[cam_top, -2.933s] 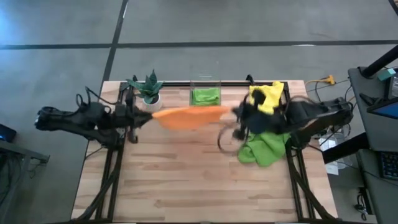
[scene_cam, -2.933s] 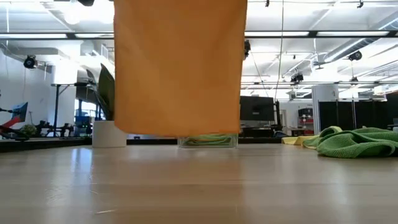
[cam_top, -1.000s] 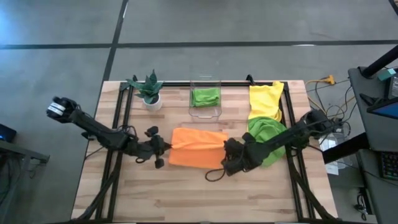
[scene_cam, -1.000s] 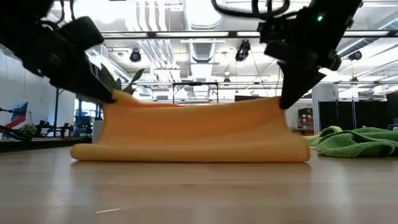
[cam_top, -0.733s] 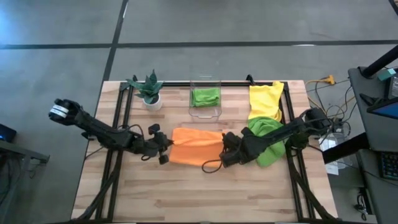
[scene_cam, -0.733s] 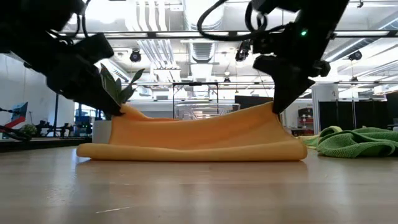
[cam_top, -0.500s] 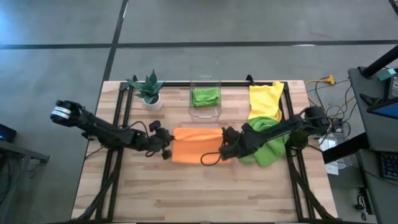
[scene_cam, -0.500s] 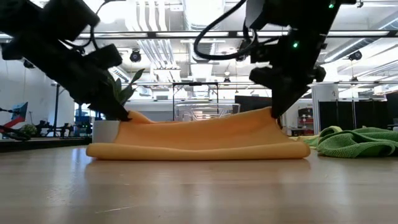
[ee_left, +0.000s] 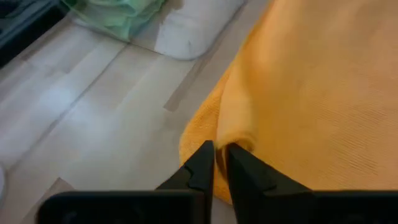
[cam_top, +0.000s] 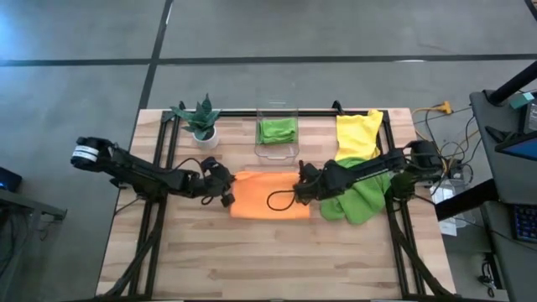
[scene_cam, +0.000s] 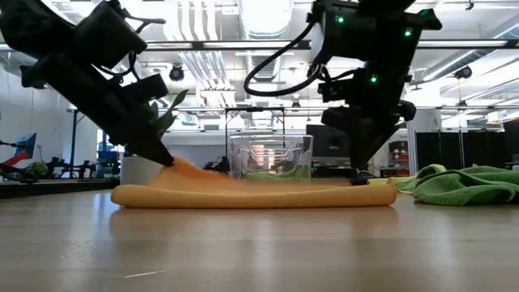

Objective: Fold microfiber towels
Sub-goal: Fold the orange towel

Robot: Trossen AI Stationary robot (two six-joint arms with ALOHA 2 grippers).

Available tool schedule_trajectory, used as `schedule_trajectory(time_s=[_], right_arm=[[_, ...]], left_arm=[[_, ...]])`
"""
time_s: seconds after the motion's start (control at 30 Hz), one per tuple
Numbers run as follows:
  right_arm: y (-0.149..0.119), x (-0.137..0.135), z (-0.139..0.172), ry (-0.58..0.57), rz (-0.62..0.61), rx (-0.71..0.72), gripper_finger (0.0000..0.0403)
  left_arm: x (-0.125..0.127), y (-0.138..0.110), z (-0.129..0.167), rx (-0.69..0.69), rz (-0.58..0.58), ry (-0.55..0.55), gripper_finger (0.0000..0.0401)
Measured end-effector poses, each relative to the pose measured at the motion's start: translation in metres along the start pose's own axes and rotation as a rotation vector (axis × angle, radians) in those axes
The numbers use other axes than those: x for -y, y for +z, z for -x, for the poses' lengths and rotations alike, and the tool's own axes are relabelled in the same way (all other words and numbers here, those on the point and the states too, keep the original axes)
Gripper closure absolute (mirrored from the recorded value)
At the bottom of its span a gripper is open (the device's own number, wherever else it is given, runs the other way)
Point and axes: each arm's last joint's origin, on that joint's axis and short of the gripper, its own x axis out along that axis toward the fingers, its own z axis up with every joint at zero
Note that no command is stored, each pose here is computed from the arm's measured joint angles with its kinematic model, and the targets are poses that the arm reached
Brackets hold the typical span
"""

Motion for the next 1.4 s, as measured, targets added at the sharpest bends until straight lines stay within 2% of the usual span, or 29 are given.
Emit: schedule_trajectory(time_s=[0.2,0.33,0.5,0.57,0.67,0.73,0.8,0.9,1.0,1.1,1.23,1.33,1.4], right_arm=[[0.003,0.004,0.005,-0.005,0.020,-0.002,0.0275],[0.003,0.007,0.021,0.042,0.010,0.033,0.0263],[-0.001,-0.012,0.049,0.291,0.043,0.120,0.0266],[-0.005,-0.020,0.058,0.397,0.056,0.133,0.0266],[-0.013,-0.029,0.071,0.489,0.038,0.151,0.0266],[-0.019,-0.034,0.078,0.525,0.040,0.161,0.0268],[-0.026,-0.039,0.084,0.554,0.059,0.168,0.0271],[-0.037,-0.044,0.089,0.581,0.146,0.195,0.0274],[-0.049,-0.046,0.088,0.567,0.295,0.218,0.0275],[-0.058,-0.043,0.079,0.535,0.397,0.216,0.0269],[-0.068,-0.037,0.064,0.487,0.532,0.215,0.0246],[-0.073,-0.034,0.057,0.458,0.649,0.226,0.0221],[-0.074,-0.032,0.051,0.450,0.678,0.225,0.0205]], left_arm=[[-0.004,0.005,0.004,0.035,-0.019,0.031,0.0285],[-0.005,0.007,0.007,0.054,0.001,0.034,0.0221],[-0.008,0.011,0.013,0.080,0.038,0.022,0.0166],[-0.009,0.013,0.017,0.085,0.117,0.003,0.0157],[-0.010,0.013,0.023,0.029,0.275,-0.111,0.0155],[-0.008,0.011,0.027,-0.062,0.365,-0.250,0.0155],[-0.004,0.008,0.030,-0.158,0.385,-0.401,0.0155],[0.009,0.003,0.036,-0.244,0.277,-0.600,0.0155],[0.022,0.001,0.043,-0.200,0.072,-0.682,0.0155],[0.032,-0.003,0.045,-0.126,-0.130,-0.702,0.0155],[0.038,-0.004,0.042,-0.069,-0.302,-0.689,0.0155],[0.042,-0.004,0.037,-0.070,-0.368,-0.672,0.0155],[0.045,-0.006,0.032,-0.088,-0.381,-0.642,0.0155]])
